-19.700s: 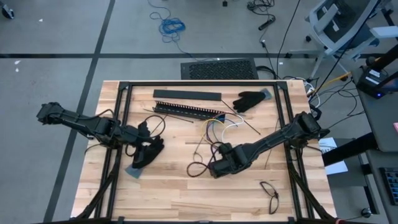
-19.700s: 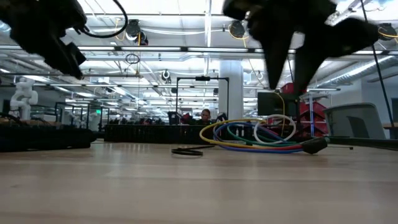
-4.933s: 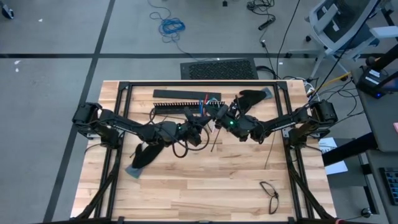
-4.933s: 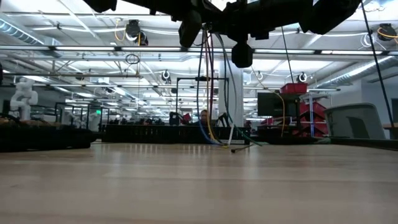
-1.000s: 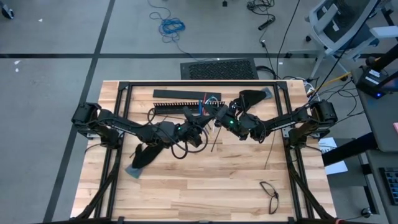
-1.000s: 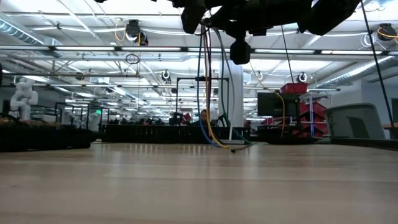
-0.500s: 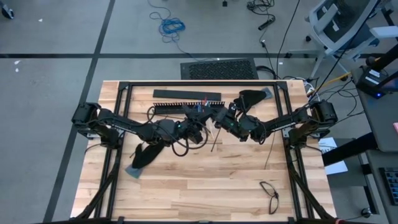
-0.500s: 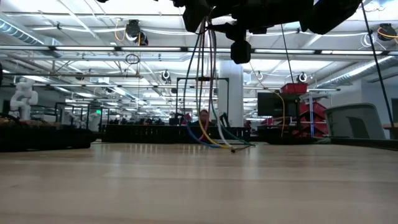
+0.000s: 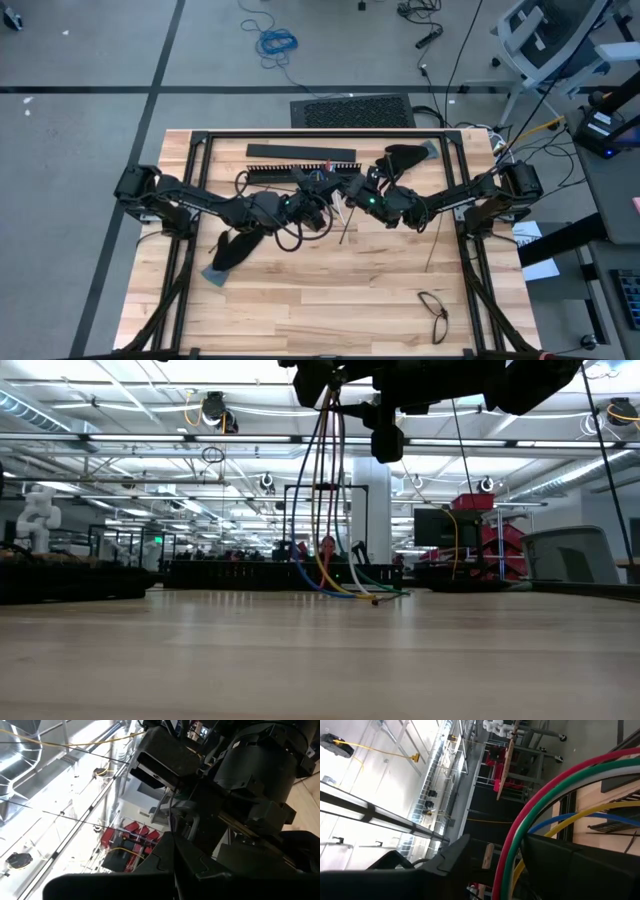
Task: Ziptie cables
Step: Wrap the cable wires using a zip tie
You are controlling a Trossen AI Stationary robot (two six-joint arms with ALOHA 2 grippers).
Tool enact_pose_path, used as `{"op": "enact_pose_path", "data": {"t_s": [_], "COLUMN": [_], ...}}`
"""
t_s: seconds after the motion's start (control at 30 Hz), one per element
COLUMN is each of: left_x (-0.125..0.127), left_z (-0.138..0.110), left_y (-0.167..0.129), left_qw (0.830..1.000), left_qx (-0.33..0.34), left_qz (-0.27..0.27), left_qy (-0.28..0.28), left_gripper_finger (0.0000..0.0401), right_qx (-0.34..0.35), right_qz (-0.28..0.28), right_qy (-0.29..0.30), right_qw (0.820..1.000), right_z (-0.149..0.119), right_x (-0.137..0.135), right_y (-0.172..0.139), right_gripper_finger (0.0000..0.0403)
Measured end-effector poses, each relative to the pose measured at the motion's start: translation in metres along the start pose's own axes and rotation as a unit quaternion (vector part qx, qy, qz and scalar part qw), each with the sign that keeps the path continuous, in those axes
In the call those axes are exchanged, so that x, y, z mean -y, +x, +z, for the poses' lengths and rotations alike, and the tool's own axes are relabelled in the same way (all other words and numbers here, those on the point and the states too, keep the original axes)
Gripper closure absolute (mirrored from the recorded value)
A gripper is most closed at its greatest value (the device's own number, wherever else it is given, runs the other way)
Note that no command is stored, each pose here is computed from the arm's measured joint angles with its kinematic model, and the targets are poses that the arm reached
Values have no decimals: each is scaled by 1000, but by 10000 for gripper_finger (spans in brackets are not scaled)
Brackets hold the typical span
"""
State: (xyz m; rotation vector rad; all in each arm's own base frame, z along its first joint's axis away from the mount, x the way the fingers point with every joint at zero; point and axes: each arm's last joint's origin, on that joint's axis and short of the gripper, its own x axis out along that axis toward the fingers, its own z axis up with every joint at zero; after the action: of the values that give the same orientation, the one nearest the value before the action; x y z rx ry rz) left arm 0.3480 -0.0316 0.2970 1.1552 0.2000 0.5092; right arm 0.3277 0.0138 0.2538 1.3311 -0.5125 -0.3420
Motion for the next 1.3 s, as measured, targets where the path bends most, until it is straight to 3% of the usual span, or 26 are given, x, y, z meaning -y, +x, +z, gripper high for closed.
{"op": "enact_pose_path", "data": {"t_s": [0.27,0.73,1.13,1.3], "left_x": [0,2,2,5], "left_z": [0,-1,-1,0], "left_y": [0,0,0,-3], "left_qw": [1000,1000,1000,998], "left_qx": [0,-1,-6,-53], "left_qz": [-1,-6,-4,7], "left_qy": [1,5,5,-20], "left_gripper_finger": [401,401,401,401], "right_qx": [-13,-94,-113,-143], "right_qz": [2,-35,-45,-79], "right_qy": [-8,-34,-44,-66], "right_qw": [1000,994,992,984], "right_z": [-3,-10,-12,-15], "right_x": [-1,10,13,21], "right_y": [-2,-3,-4,-6], "right_gripper_finger": [227,156,155,155]}}
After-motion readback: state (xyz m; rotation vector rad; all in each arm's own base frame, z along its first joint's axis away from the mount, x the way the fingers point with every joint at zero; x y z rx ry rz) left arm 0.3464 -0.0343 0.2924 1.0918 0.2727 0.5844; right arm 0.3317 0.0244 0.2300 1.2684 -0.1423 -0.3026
